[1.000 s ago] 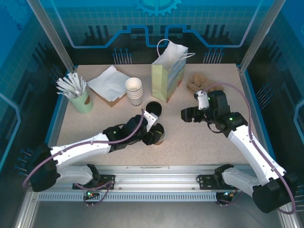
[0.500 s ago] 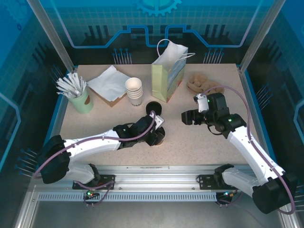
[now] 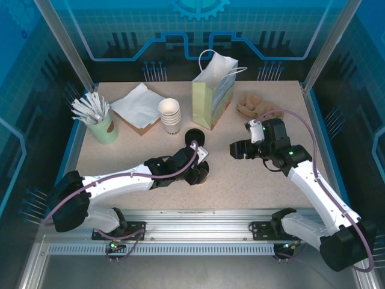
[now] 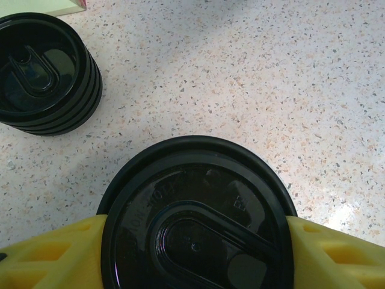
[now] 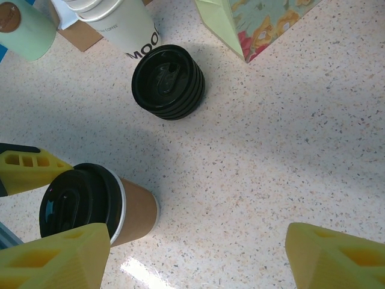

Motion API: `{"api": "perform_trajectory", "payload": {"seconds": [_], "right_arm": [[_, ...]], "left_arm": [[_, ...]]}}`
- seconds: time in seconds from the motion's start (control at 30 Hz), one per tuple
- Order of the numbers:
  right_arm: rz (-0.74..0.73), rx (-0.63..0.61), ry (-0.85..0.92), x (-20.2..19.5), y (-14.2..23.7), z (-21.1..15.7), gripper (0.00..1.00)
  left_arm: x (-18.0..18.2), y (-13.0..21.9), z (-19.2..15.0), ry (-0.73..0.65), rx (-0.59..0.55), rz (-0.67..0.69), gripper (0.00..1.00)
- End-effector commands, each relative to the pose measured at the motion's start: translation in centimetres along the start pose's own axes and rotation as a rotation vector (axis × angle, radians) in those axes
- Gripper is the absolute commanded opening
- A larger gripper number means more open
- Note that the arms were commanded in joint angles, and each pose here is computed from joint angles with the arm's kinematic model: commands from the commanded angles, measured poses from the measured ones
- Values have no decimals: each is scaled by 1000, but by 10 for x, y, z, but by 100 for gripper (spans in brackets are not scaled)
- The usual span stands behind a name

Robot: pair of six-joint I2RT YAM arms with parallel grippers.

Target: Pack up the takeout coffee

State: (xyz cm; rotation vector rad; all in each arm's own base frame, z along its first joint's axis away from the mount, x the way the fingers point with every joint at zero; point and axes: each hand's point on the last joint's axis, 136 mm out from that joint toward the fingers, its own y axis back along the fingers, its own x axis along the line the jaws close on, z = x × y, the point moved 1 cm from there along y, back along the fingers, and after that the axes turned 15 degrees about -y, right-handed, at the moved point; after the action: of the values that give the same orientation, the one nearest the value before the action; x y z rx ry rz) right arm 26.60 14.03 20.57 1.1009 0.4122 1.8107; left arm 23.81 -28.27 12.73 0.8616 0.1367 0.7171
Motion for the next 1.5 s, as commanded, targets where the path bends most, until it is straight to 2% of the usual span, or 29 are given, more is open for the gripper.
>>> {"api": "perform_trajectory", "payload": {"seconds": [0.0,0.63,1.0,1.47], "right_arm": [[13,-4,-9,-1,3,-1,78],[20,-3,-15,0,3,-1,78],[26,3,-20,0,1,-1,78],[33,9,-25,1,0,-2,78]], "left_arm": [[-4,-3,9,11,-20,-9,63],[-8,-7,-1,36,26,-30,66],[-4,6,11,71,-5,-21,68],[-9,5,13,88,-9,-53,70]]}}
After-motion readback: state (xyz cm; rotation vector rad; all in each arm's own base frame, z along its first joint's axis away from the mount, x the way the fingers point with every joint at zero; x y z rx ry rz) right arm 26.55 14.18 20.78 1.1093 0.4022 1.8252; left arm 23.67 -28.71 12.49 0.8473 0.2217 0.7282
